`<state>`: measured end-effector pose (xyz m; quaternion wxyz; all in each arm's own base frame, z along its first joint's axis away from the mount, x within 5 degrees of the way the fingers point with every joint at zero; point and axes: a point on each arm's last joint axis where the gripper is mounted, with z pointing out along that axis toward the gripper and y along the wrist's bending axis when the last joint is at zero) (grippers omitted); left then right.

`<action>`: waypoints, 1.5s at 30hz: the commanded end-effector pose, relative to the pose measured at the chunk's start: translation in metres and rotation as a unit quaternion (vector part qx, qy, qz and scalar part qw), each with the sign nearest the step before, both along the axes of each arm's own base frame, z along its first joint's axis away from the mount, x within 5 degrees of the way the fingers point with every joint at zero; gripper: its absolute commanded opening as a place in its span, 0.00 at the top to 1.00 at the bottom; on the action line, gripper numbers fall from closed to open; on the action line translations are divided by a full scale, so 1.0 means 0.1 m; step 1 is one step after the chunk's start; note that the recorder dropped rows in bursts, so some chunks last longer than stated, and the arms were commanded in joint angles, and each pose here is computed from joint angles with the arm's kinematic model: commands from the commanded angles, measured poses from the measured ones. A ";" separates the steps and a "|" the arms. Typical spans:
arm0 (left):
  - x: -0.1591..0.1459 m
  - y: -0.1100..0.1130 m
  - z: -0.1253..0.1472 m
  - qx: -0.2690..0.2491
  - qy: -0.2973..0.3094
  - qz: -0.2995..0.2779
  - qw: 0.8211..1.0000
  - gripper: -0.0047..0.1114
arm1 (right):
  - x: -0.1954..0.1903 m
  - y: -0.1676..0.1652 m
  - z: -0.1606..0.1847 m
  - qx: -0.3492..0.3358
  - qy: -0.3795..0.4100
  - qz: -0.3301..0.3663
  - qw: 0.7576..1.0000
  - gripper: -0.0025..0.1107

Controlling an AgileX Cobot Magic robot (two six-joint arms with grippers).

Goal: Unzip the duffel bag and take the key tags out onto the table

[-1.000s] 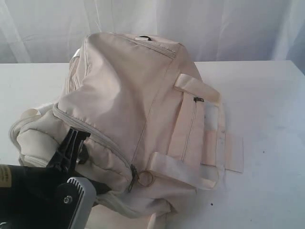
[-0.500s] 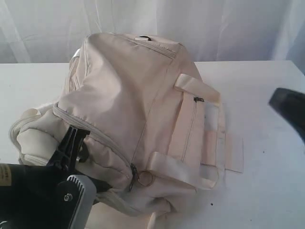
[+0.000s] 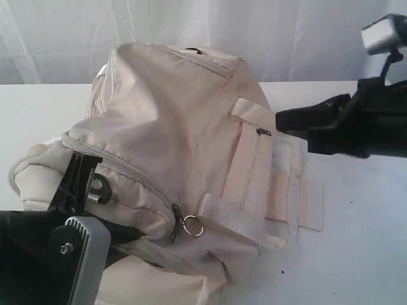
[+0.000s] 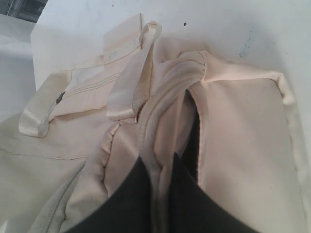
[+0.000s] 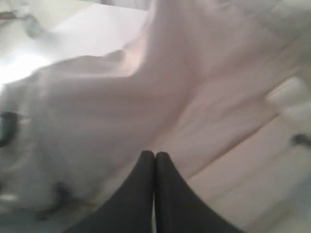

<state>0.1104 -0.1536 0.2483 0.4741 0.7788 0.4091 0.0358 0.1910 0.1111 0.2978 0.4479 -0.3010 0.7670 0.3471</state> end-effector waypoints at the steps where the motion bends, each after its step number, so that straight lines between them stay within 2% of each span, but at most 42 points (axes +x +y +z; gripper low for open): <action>1: -0.03 0.02 0.00 -0.008 0.012 0.002 1.000 0.96 | 0.30 -0.21 0.03 -0.179 -0.183 -0.133 0.958 0.98; 3: -0.03 0.02 0.00 -0.008 0.012 0.002 1.000 0.96 | 0.40 -0.37 0.05 -0.247 -0.216 -0.213 0.920 0.98; 6: -0.03 0.02 0.00 -0.008 0.012 0.002 1.000 0.96 | 0.47 -0.57 0.05 -0.304 -0.220 -0.309 0.874 0.98; 7: -0.03 0.02 0.01 -0.009 0.011 0.003 1.000 0.96 | 0.47 -0.61 0.02 -0.301 -0.192 -0.338 0.871 0.98; 8: -0.03 0.02 0.01 -0.009 0.011 0.003 1.000 0.96 | 0.47 -0.64 -0.06 -0.333 -0.163 -0.346 0.862 0.98; 9: -0.03 0.02 0.01 -0.009 0.011 0.003 1.000 0.96 | 0.47 -0.64 -0.14 -0.347 -0.122 -0.348 0.862 0.98; 10: -0.03 0.02 0.01 -0.009 0.011 0.003 1.000 0.96 | 0.47 -0.62 -0.23 -0.380 -0.087 -0.331 0.859 0.98; 12: -0.03 0.02 0.01 -0.009 0.011 0.003 1.000 0.96 | 0.52 -0.50 -0.31 -0.378 -0.033 -0.299 0.876 0.98; 15: -0.03 0.02 0.00 -0.009 0.012 0.003 1.000 0.96 | 0.51 -0.15 -0.29 -0.372 0.005 -0.184 0.910 0.98; 17: -0.03 0.02 0.00 -0.009 0.012 0.003 1.000 0.96 | 0.40 0.09 -0.26 -0.368 0.039 -0.078 0.926 0.98; 20: -0.03 0.02 0.00 -0.009 0.012 0.003 1.000 0.96 | 0.23 0.40 -0.13 -0.317 0.075 0.038 0.945 0.98; 23: -0.04 0.02 0.00 -0.007 0.013 0.002 1.000 0.96 | 0.12 0.62 0.02 -0.272 0.050 0.104 0.955 0.98; 27: -0.04 0.02 0.00 -0.007 0.013 0.002 1.000 0.96 | -0.06 0.86 0.05 -0.276 -0.043 0.217 0.935 0.97; 29: -0.04 0.02 0.00 -0.007 0.013 0.002 1.000 0.96 | -0.13 0.95 0.03 -0.274 -0.049 0.238 0.930 0.91; 31: -0.04 0.02 0.00 -0.007 0.013 0.002 1.000 0.96 | -0.17 1.03 -0.03 -0.278 -0.043 0.257 0.925 0.80; 35: -0.04 0.02 0.00 -0.007 0.013 0.002 1.000 0.96 | -0.23 1.20 -0.22 -0.294 -0.023 0.294 0.909 0.42; 36: -0.04 0.02 0.00 -0.007 0.014 0.001 1.000 0.96 | -0.23 1.25 -0.28 -0.299 -0.019 0.302 0.905 0.34; 37: -0.04 0.02 0.00 -0.007 0.014 0.001 1.000 0.96 | -0.23 1.29 -0.34 -0.304 -0.016 0.306 0.902 0.30; 45: -0.04 0.02 0.00 -0.007 0.014 0.001 1.000 0.96 | -0.14 1.51 -0.71 -0.358 -0.049 0.317 0.877 0.31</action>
